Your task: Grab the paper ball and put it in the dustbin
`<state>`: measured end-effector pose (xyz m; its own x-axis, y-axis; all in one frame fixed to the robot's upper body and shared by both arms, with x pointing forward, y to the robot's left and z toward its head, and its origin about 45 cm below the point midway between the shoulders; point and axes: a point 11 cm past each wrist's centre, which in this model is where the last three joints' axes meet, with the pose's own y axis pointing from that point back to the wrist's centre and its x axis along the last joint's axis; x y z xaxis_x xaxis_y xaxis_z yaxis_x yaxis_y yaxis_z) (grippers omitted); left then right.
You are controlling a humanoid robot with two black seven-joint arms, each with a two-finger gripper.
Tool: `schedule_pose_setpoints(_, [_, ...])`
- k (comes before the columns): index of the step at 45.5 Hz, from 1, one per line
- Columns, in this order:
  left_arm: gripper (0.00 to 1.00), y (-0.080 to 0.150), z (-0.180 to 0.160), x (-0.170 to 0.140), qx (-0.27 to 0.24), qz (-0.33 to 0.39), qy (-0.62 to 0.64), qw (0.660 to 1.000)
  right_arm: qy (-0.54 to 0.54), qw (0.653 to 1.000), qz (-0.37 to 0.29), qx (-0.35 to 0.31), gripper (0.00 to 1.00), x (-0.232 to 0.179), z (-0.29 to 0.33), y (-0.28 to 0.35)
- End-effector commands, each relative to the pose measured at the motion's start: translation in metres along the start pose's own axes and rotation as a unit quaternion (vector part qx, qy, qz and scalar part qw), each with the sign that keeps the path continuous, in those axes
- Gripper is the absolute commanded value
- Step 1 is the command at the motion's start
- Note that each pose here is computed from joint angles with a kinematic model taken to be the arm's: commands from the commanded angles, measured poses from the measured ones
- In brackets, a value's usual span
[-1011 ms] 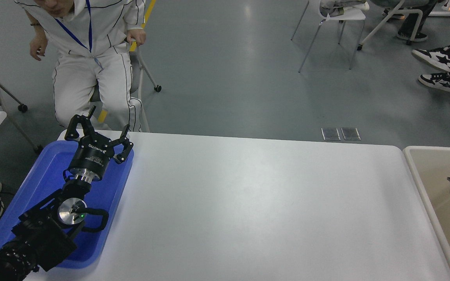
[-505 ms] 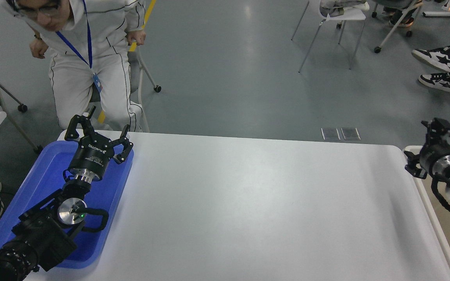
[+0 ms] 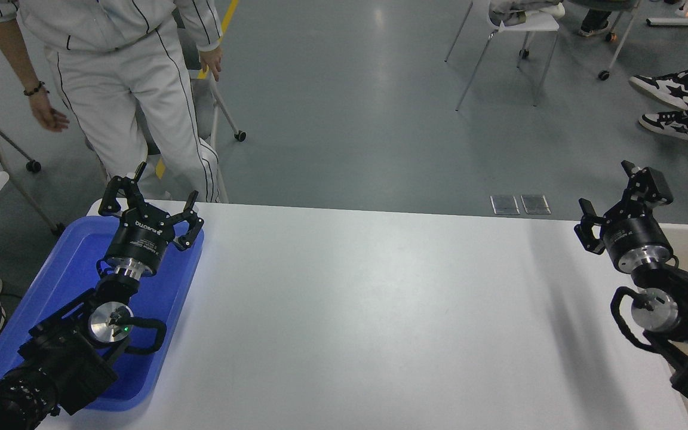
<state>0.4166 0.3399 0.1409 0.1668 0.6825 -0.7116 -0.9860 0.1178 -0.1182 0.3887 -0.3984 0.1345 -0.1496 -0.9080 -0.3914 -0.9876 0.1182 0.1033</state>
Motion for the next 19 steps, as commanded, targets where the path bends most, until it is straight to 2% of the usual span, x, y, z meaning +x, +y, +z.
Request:
schedule_pose_setpoints(1, [1.00,0.000,0.000,0.000,0.001,0.000,0.000,1.000,-0.016,1.000,-0.004,0.001,1.00,-0.007,0.015,0.006])
schedule_pose_setpoints(19, [1.00,0.000,0.000,0.000,0.000,0.000,0.000,1.000,-0.006,1.000,0.012,-0.008,1.00,0.010,0.020,0.014])
